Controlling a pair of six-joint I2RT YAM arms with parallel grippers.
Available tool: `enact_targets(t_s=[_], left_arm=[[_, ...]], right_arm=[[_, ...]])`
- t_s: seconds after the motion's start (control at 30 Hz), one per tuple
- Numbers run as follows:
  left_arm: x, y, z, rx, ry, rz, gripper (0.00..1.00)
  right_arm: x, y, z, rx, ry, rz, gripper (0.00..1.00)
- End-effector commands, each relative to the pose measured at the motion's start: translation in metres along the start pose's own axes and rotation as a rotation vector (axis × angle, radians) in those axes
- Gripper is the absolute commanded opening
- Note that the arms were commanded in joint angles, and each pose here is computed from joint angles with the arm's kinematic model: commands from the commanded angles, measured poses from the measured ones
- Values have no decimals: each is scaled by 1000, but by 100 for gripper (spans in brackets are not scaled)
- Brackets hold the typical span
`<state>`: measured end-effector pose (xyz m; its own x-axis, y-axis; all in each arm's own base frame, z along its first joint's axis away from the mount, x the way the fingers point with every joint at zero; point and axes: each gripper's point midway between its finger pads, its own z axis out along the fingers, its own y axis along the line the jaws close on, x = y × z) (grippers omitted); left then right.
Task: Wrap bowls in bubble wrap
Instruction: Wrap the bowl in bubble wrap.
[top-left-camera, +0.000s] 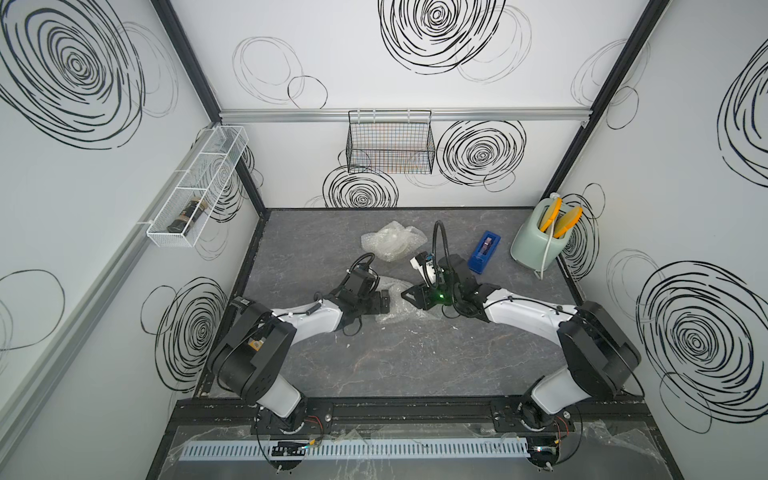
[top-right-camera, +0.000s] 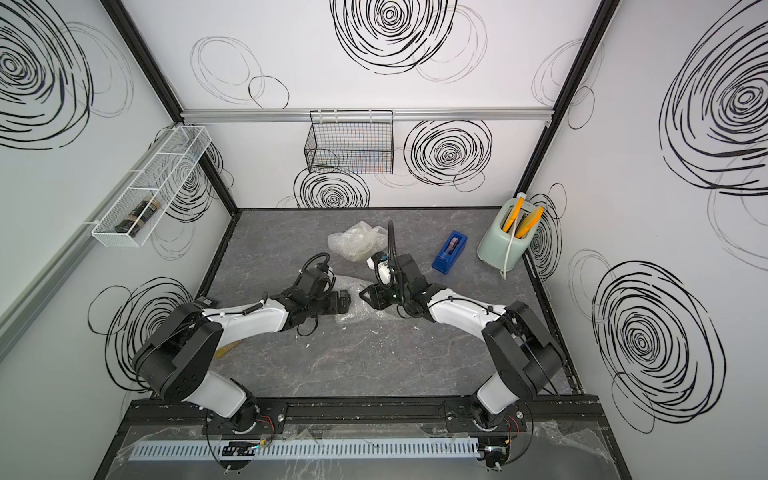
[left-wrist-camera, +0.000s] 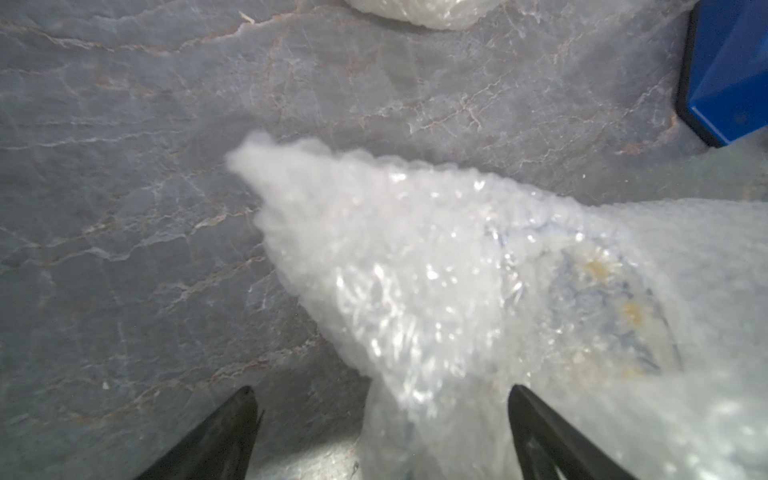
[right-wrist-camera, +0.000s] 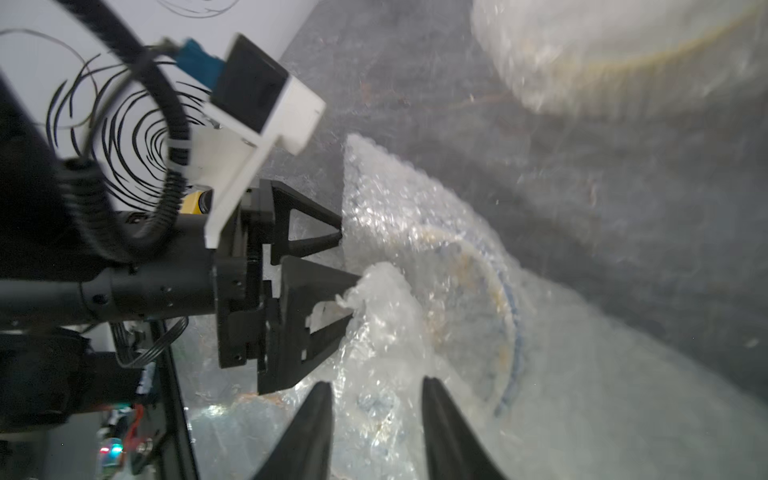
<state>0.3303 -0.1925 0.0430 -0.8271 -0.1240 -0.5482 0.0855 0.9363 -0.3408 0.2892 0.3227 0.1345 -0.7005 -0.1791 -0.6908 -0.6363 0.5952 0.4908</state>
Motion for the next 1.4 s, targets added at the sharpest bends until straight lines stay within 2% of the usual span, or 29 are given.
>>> enact_targets(t_s=[0.0,0.07,0.13,0.43,0.6,0.63,0.77,0.87,1.07,1.23,1.37], left_arm=[[-15,-6,1,29,-33,-4,94],[-16,-7,1,31,-34,-3,93],[-16,-5,0,31,-34,-9,91],[-15,-1,-4,45,-39,-33,88],[-16,-3,-19,89,-71,-66,98],[-17,-5,-23,106,-81,-72,100],[-24,-20,-37,205,-115,-94,96],[-29,-31,-35,247,-112,-89,96],[-19,-29,-4,194,-40,-58,100],[-7,-15,11,116,-8,-44,90],[-2,-6,15,73,2,-41,86]], right_arm=[[-7,6,2,-30,10,-3,23],[-5,8,10,-43,37,10,12],[-4,9,18,-48,59,12,7],[17,-30,63,43,165,90,4],[30,-44,79,57,199,115,4],[31,-45,82,56,205,117,4],[38,-47,86,49,222,126,4],[39,-45,85,43,222,125,4],[35,-39,78,33,208,124,6],[25,-32,67,29,181,113,10],[6,-27,47,31,128,100,21]])
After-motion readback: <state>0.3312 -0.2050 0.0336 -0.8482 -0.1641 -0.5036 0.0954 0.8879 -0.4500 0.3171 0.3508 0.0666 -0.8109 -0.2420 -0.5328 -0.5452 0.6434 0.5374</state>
